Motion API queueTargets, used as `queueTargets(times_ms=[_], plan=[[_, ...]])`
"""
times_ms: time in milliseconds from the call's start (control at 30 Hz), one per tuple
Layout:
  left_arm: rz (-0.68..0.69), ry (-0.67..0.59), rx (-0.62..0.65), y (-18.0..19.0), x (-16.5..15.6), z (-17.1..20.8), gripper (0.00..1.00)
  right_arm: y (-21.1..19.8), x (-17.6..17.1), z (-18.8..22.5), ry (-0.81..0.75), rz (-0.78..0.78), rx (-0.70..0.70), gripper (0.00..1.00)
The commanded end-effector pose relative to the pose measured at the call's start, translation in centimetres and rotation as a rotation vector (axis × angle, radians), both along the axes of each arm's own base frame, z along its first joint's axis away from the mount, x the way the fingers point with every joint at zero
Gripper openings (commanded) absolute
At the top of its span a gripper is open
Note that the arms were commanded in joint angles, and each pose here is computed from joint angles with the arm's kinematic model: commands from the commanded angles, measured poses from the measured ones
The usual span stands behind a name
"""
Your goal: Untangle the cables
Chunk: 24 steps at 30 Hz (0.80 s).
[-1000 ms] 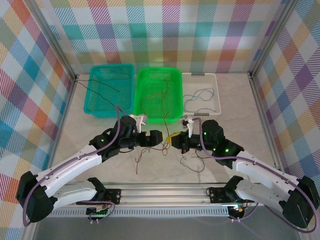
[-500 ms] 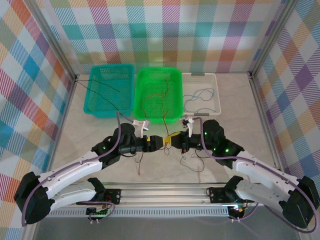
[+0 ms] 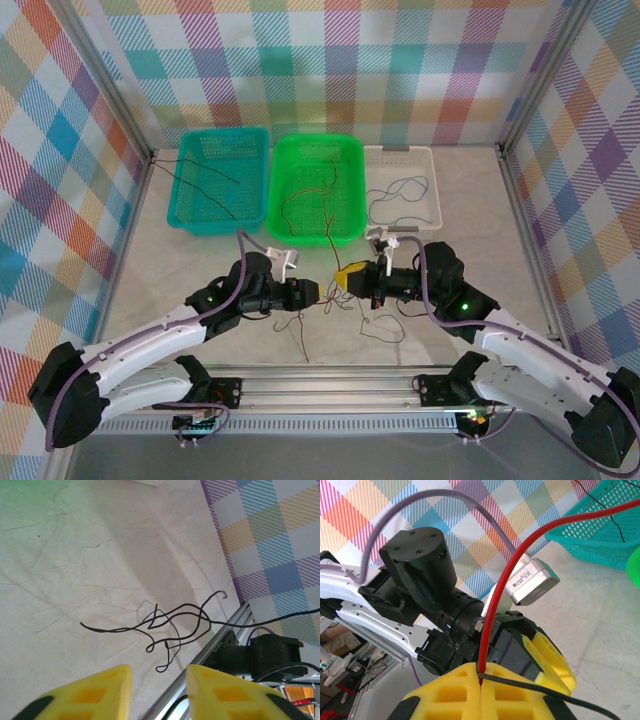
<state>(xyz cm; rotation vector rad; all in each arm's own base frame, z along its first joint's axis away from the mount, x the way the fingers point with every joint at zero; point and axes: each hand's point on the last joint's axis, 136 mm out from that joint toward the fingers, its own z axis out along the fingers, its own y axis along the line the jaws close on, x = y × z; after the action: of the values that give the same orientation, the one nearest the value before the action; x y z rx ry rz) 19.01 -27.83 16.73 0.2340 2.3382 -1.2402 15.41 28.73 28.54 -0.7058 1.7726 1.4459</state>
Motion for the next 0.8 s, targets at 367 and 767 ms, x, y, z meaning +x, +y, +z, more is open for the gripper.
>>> queueTargets(times_ms=[367,767], plan=[[0.047,-0.054,-0.024,0.7,0.2,0.8,0.00,-1.0,-1.5,2.3,-0.057,0.064,0.109,0.00],[0.059,-0.086,-0.244,0.2,0.0,6.4,0.60,-0.3,-1.4,1.1,0.004,0.127,0.085,0.00]])
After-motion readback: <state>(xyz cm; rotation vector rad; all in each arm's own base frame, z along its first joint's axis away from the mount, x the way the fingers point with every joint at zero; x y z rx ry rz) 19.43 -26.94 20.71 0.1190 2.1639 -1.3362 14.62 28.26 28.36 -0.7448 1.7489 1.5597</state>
